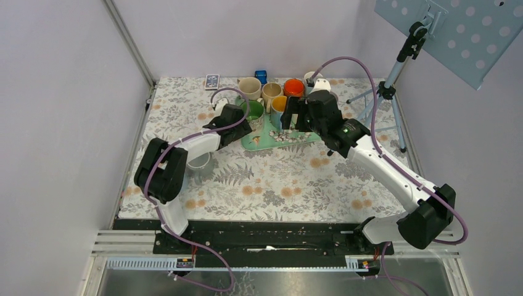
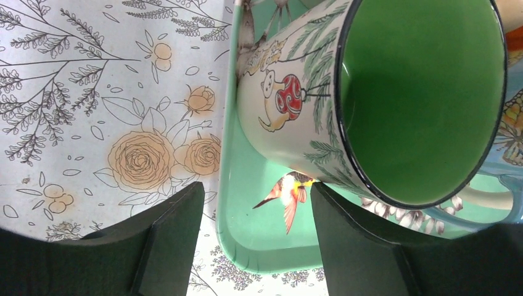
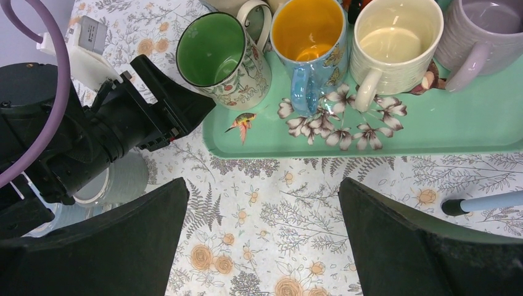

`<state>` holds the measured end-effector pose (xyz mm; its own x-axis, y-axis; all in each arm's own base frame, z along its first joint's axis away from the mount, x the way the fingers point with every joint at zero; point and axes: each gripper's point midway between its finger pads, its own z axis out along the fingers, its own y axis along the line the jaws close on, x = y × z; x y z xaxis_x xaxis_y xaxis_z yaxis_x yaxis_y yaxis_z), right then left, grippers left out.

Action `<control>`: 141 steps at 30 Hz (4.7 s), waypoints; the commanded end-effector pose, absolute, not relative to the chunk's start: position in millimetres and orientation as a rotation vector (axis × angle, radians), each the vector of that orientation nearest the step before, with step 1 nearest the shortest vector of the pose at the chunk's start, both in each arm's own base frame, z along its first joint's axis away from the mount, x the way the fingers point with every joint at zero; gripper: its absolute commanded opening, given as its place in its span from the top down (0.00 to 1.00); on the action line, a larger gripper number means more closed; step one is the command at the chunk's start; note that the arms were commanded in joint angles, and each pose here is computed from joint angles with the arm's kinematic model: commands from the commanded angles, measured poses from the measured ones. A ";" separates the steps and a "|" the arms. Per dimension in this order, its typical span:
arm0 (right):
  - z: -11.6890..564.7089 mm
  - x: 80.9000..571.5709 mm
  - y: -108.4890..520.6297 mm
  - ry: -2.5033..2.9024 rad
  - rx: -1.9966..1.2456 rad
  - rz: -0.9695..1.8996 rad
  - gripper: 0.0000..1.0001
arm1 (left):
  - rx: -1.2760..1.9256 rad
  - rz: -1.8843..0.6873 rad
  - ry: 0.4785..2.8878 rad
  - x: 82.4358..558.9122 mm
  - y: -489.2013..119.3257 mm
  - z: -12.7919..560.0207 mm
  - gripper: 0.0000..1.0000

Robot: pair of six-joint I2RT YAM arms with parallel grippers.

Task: Turn the mug right side up
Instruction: Move the cup to the tray, then turn over the cup at the center of the board.

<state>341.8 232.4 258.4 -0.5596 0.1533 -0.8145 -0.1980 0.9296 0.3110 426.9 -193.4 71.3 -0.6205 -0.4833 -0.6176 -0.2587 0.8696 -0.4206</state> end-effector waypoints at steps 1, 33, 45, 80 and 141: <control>265.4 344.6 237.0 2.085 -0.022 0.500 0.00 | -0.523 -0.426 2.178 450.2 -196.9 99.5 0.32; 262.0 322.4 258.1 2.048 -0.095 0.711 0.00 | -0.612 -0.105 2.245 260.0 -71.0 148.9 0.10; 254.4 317.8 261.9 2.068 -0.110 0.740 0.00 | -0.739 -0.037 2.241 240.7 -52.9 117.2 0.02; 249.9 315.8 260.5 2.079 -0.105 0.738 0.00 | -0.599 -0.033 2.333 263.9 -68.4 79.8 0.21; 226.8 281.5 331.2 2.094 -0.043 1.381 0.00 | -0.592 -1.212 1.909 309.4 -204.6 242.6 1.00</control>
<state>287.2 316.3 204.7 -0.7865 0.2617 -0.5594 -0.3324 0.5839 0.7406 282.3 -170.2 156.5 -0.6501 -0.6244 -0.4330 -0.1865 0.6836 -0.7056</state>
